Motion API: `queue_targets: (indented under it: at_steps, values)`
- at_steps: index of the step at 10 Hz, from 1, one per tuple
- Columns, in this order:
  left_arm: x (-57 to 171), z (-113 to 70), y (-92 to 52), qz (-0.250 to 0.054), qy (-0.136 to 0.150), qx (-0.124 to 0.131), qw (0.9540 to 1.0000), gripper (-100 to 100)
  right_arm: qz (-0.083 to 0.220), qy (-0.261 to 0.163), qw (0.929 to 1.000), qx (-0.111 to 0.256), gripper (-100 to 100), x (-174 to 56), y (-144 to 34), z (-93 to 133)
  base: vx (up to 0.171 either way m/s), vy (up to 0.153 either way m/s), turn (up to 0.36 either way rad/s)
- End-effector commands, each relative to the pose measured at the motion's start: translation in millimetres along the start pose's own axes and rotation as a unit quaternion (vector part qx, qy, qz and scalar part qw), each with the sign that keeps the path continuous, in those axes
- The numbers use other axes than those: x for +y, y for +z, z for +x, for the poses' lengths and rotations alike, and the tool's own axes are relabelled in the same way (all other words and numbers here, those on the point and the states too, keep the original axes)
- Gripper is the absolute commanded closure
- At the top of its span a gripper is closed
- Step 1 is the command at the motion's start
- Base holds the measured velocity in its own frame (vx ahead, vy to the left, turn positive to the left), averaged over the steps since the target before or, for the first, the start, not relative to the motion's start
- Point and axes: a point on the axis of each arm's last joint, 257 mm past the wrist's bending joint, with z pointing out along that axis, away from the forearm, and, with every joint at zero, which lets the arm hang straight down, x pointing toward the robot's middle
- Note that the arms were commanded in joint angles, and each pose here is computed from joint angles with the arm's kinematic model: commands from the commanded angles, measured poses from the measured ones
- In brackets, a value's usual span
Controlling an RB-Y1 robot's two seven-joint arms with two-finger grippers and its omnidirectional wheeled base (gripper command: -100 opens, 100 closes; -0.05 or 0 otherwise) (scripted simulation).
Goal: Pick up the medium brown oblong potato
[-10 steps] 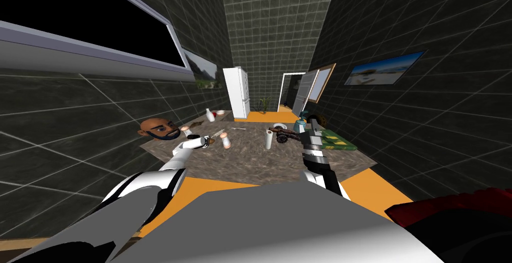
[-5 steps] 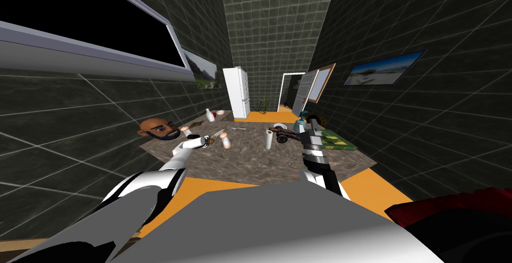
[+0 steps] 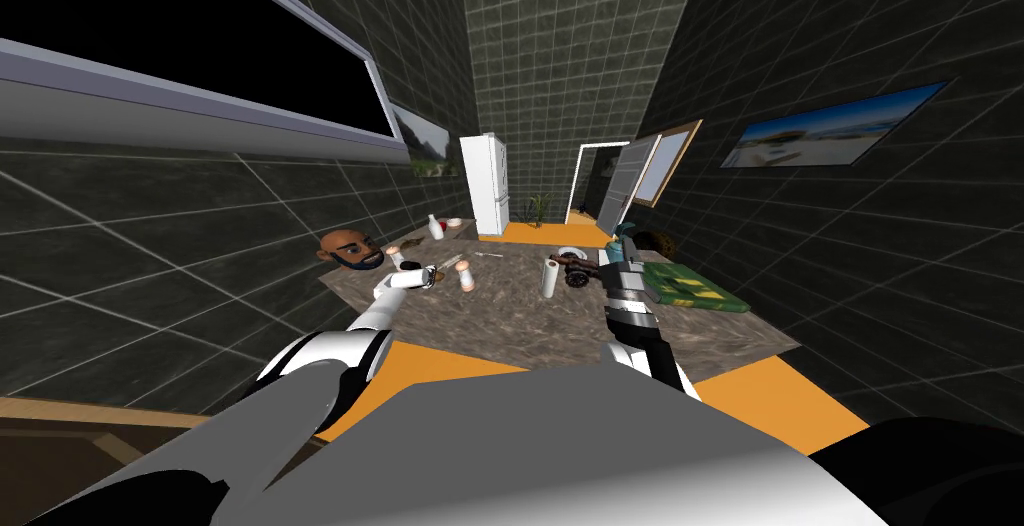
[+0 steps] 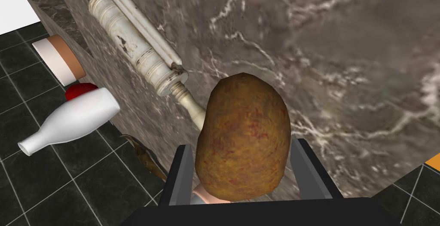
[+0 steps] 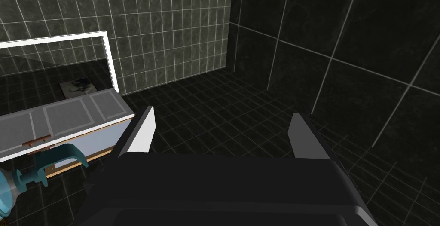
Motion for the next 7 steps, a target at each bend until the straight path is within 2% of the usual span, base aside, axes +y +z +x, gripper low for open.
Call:
queue_targets:
  at_steps: [1,3,4,6,7]
  values:
    - [-10.2,25.2,2.1,0.002,0.008,0.009,0.9999,100,0.0,0.0,1.0,0.0,0,0.0,0.0,0.0,-0.016,0.062,0.134]
    - [-25.2,57.9,1.1,0.006,0.019,0.019,0.9996,100,0.0,0.0,1.0,0.0,0,0.0,0.0,0.0,-0.018,0.059,0.163]
    - [-25.2,57.9,1.1,0.006,0.019,0.019,0.9996,100,0.0,0.0,1.0,0.0,0,0.0,0.0,0.0,-0.011,0.037,0.049]
    - [-40.8,90.2,-1.9,0.012,0.03,0.027,0.9991,100,0.0,0.0,1.0,0.0,0,0.0,0.0,0.0,-0.01,0.055,0.129]
    - [-34.3,81.8,0.7,0.009,0.027,0.025,0.9993,100,0.0,0.0,1.0,0.0,0,0.0,0.0,0.0,-0.007,0.028,0.018]
